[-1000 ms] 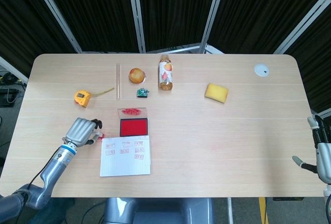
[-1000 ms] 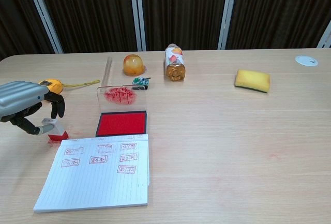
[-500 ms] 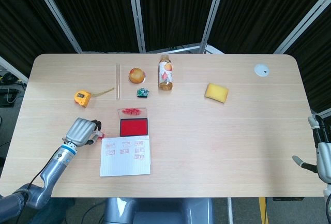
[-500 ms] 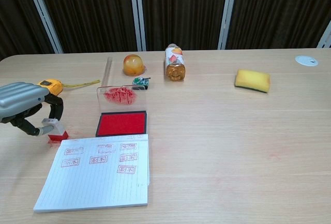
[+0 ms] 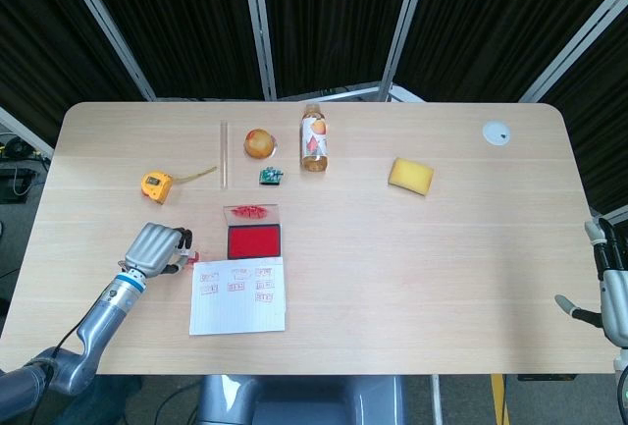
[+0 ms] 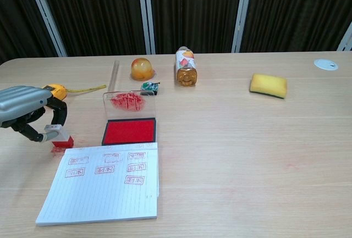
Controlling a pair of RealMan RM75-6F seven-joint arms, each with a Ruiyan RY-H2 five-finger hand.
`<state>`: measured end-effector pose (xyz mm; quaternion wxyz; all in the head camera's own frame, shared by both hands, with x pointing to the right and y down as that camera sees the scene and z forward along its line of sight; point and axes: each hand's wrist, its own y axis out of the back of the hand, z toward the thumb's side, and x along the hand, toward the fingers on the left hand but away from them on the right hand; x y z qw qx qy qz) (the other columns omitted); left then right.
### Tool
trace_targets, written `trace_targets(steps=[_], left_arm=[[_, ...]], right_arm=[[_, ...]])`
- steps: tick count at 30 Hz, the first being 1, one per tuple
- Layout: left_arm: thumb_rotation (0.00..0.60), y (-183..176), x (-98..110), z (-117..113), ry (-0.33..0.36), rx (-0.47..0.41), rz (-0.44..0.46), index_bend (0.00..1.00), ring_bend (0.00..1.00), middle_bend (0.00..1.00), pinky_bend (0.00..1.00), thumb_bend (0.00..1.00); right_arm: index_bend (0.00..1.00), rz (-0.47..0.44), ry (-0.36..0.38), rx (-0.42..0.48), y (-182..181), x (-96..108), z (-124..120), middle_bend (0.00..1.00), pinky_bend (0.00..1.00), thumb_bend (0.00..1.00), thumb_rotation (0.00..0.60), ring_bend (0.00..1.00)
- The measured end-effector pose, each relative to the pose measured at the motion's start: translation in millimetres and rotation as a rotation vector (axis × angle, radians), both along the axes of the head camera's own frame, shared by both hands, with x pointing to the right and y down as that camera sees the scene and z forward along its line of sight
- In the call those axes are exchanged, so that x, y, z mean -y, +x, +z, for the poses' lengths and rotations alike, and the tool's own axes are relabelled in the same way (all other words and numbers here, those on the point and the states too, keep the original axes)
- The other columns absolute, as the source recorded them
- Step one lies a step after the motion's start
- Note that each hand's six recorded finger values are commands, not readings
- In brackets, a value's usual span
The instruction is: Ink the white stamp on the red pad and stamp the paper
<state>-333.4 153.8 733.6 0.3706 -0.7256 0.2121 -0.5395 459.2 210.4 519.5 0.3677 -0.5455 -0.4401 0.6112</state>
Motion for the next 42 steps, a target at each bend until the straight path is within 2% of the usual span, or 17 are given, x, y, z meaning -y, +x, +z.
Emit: trace_targets(steps=[9, 14, 18, 31, 42], left_arm=[[0.6, 14, 11, -21, -0.013, -0.078, -0.033, 0.54, 0.82, 0.53, 0.93, 0.4], [0.6, 37, 25, -38, -0.028, -0.148, -0.058, 0.54, 0.82, 0.53, 0.93, 0.41], [0.6, 55, 36, -42, -0.048, -0.17, -0.07, 0.55, 0.82, 0.54, 0.93, 0.41], [0.6, 116, 56, -21, -0.107, -0.144, -0.069, 0.55, 0.82, 0.55, 0.93, 0.42], [0.6, 133, 57, 0, -0.118, -0.105, -0.045, 0.55, 0.82, 0.55, 0.93, 0.42]], right_arm=[[0.0, 0.007, 0.002, 0.017, 0, 0, -2, 0.0, 0.0, 0.0, 0.6, 0.0], [0.0, 0.016, 0.002, 0.03, 1, 1, -3, 0.0, 0.0, 0.0, 0.6, 0.0], [0.0, 0.029, 0.0, 0.039, 4, 3, -4, 0.0, 0.0, 0.0, 0.6, 0.0], [0.0, 0.071, -0.012, 0.041, 17, 8, -3, 0.0, 0.0, 0.0, 0.6, 0.0], [0.0, 0.088, -0.02, 0.031, 22, 9, 0, 0.0, 0.0, 0.0, 0.6, 0.0]])
